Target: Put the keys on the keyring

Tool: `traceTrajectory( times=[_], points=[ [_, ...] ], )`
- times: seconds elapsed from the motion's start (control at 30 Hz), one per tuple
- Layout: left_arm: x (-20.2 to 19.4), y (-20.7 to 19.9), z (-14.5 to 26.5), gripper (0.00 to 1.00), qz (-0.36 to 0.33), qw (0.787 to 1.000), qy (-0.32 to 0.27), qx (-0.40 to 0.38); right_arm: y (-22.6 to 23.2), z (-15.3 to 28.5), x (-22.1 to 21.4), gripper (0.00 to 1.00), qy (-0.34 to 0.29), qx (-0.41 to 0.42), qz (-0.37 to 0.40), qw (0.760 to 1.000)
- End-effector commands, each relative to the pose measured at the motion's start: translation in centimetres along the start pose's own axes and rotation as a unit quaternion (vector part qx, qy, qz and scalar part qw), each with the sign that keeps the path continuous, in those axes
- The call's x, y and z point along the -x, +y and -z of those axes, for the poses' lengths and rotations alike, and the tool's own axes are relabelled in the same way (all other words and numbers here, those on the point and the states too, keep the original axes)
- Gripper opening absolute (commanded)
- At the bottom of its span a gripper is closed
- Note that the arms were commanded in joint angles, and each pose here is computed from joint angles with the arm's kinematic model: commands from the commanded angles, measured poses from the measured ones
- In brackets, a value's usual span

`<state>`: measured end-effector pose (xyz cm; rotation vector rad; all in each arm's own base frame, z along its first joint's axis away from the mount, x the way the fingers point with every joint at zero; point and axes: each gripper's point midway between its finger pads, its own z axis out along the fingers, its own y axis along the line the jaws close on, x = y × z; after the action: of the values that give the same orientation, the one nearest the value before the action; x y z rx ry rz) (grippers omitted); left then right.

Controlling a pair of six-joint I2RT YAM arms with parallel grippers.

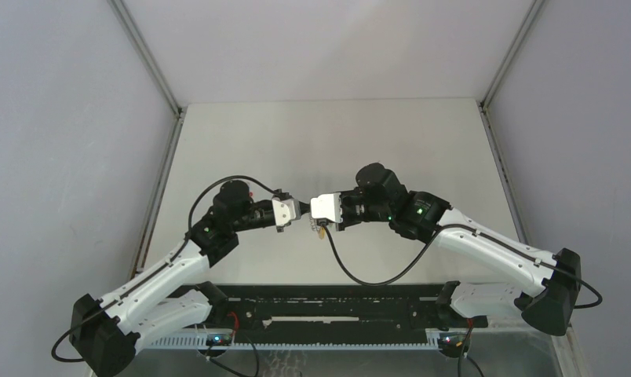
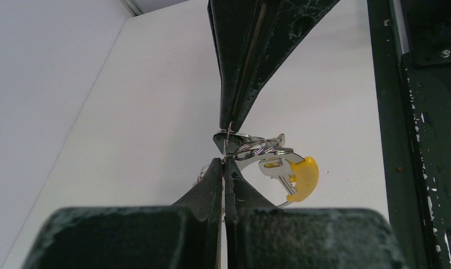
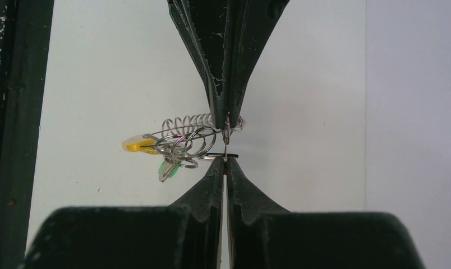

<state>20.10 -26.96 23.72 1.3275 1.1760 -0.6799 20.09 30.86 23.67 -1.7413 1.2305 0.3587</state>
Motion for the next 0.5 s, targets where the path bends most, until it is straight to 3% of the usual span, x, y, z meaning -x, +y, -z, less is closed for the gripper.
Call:
traceTrajectory(
  times=[0.0, 0.47],
  points=[
    [1.99, 0.65, -0.06, 0.00, -0.013, 0.999, -0.033, 0.003, -0.64, 0.10, 1.25, 0.00, -0.021, -0.012, 0.013, 1.000],
    [2.41, 0.38, -0.19, 0.00, -0.013, 0.999, -0.039, -0.010, -0.21, -0.21, 1.80, 0.00, -0.034, 0.000, 0.019, 0.999]
  ],
)
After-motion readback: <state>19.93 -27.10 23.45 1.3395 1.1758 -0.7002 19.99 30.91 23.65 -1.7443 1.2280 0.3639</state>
